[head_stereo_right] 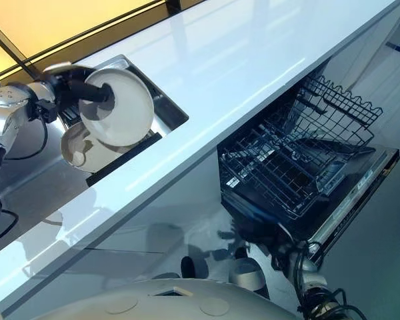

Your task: Pick up plates and place into dishwasher.

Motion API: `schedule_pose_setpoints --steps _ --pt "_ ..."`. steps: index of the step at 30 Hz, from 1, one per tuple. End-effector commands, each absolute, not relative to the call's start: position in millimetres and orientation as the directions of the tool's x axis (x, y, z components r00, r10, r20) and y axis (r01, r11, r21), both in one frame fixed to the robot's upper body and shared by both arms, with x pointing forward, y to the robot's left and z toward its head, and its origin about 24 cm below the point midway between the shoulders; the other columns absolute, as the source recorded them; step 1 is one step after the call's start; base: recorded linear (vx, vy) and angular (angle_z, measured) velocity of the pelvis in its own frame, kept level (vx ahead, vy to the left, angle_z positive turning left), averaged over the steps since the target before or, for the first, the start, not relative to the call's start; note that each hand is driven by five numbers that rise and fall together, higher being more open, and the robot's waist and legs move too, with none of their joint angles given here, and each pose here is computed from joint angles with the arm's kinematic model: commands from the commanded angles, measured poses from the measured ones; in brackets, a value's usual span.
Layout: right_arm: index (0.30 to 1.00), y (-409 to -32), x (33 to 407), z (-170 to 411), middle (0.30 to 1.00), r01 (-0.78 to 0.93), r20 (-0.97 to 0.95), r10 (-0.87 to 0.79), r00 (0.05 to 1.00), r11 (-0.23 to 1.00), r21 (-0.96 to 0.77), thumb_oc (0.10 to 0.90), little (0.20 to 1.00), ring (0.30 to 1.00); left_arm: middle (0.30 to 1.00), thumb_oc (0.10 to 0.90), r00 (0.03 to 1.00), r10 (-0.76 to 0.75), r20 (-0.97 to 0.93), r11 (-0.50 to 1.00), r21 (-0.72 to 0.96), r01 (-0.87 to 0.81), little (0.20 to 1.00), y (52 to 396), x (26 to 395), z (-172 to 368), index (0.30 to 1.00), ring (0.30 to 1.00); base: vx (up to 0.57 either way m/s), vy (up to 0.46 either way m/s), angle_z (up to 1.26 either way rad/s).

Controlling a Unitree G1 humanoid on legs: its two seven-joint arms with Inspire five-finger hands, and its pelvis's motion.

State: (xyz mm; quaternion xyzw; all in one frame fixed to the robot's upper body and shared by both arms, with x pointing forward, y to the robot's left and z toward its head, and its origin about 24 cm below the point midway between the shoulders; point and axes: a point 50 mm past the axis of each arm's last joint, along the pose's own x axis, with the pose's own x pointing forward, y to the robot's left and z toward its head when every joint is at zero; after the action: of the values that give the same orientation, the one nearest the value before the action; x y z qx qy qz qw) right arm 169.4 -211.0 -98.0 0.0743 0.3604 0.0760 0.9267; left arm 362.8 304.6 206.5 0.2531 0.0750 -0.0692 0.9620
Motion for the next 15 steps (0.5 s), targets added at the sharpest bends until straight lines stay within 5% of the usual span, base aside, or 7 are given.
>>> schedule_pose_setpoints --steps 1,4,9,12,15 --pt "0.9 -179.7 202.7 -51.7 0.9 -0.329 -0.373 0.485 0.791 0.851 0.41 0.8 0.9 0.9 0.3 0.1 0.932 0.008 0.362 0.859 0.475 -0.192 0.2 316.5 351.1 307.4 0.3 0.3 -0.07 -0.07 -0.08" --pt "0.9 -173.9 217.2 -12.0 0.9 -0.439 -0.147 0.59 0.794 0.724 0.532 0.8 0.9 0.9 0.3 0.1 0.875 0.06 0.48 0.821 0.475 -0.317 0.2 322.5 344.4 309.8 0.3 0.3 -0.06 -0.076 -0.04" --pt "0.9 -190.5 251.8 71.2 0.9 -0.414 0.178 0.384 0.906 0.715 0.563 0.8 0.9 0.9 0.3 0.1 0.779 0.08 0.622 0.8 0.426 -0.422 0.2 309.4 335.7 309.8 0.3 0.3 -0.05 -0.038 0.0" --pt "0.9 -211.4 261.1 116.8 0.9 -0.248 0.298 0.148 0.943 0.909 0.335 0.8 0.9 0.9 0.3 0.1 0.72 0.085 0.689 0.781 0.403 -0.477 0.2 299.2 327.7 309.4 0.3 0.3 -0.01 -0.005 -0.01" --pt "0.9 -226.6 257.6 160.2 0.9 -0.007 0.494 -0.041 0.868 0.996 0.093 0.8 0.9 0.9 0.3 0.1 0.668 0.093 0.738 0.775 0.368 -0.514 0.2 286.4 317.7 309.3 0.3 0.3 0.01 0.013 -0.08"
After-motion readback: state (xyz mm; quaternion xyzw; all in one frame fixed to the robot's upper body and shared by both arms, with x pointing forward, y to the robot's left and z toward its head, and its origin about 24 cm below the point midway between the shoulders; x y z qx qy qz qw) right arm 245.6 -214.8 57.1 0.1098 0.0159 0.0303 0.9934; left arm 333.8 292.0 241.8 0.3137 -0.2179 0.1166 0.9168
